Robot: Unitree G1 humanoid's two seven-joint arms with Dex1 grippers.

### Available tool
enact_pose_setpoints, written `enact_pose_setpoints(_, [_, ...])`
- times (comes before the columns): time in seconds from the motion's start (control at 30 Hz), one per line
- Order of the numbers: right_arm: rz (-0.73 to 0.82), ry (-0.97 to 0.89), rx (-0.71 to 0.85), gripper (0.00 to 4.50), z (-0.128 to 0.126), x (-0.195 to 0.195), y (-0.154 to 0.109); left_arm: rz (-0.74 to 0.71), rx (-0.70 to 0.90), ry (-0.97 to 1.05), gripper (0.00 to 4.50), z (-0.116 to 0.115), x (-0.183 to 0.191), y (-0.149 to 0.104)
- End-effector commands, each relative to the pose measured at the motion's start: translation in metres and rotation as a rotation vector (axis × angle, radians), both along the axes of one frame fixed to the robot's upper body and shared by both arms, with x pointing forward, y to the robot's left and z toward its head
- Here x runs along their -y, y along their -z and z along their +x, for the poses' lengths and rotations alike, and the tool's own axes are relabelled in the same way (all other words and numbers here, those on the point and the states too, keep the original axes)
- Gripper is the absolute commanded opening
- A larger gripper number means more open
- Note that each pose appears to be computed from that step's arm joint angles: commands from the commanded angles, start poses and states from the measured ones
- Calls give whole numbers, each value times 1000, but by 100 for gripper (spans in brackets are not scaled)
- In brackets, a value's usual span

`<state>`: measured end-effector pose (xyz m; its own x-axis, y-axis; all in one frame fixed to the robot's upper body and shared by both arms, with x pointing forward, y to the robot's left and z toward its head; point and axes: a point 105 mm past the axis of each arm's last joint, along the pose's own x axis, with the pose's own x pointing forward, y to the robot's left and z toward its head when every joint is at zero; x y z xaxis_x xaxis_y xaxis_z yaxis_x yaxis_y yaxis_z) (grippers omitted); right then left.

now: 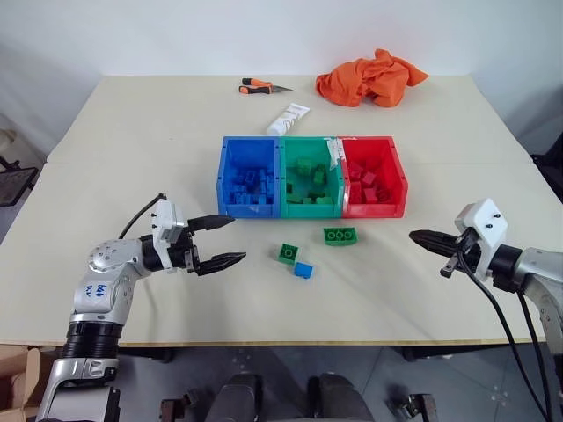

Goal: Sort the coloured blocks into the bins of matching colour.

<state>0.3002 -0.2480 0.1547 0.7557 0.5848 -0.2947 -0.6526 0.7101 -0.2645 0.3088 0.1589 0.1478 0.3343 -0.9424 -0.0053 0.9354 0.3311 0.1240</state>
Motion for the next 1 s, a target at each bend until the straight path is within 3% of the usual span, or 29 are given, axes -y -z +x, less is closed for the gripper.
enact_pose_setpoints(0.03, [-29,-8,59,6,-4,3,-19,1,41,24,450,0,5,-7])
enact_pose_setpoints(0.23, [-35,-28,56,6,-12,1,-23,4,45,49,450,-1,10,-6])
enact_pose_setpoints(0.33, [-44,-47,37,62,-21,0,-22,12,47,62,450,-2,11,-6])
enact_pose_setpoints(0.7, [-129,-25,-33,429,-53,30,-24,17,42,80,450,-2,11,-3])
enact_pose_setpoints(1.0, [-158,-11,-49,443,-62,41,-29,18,42,87,450,2,11,-4])
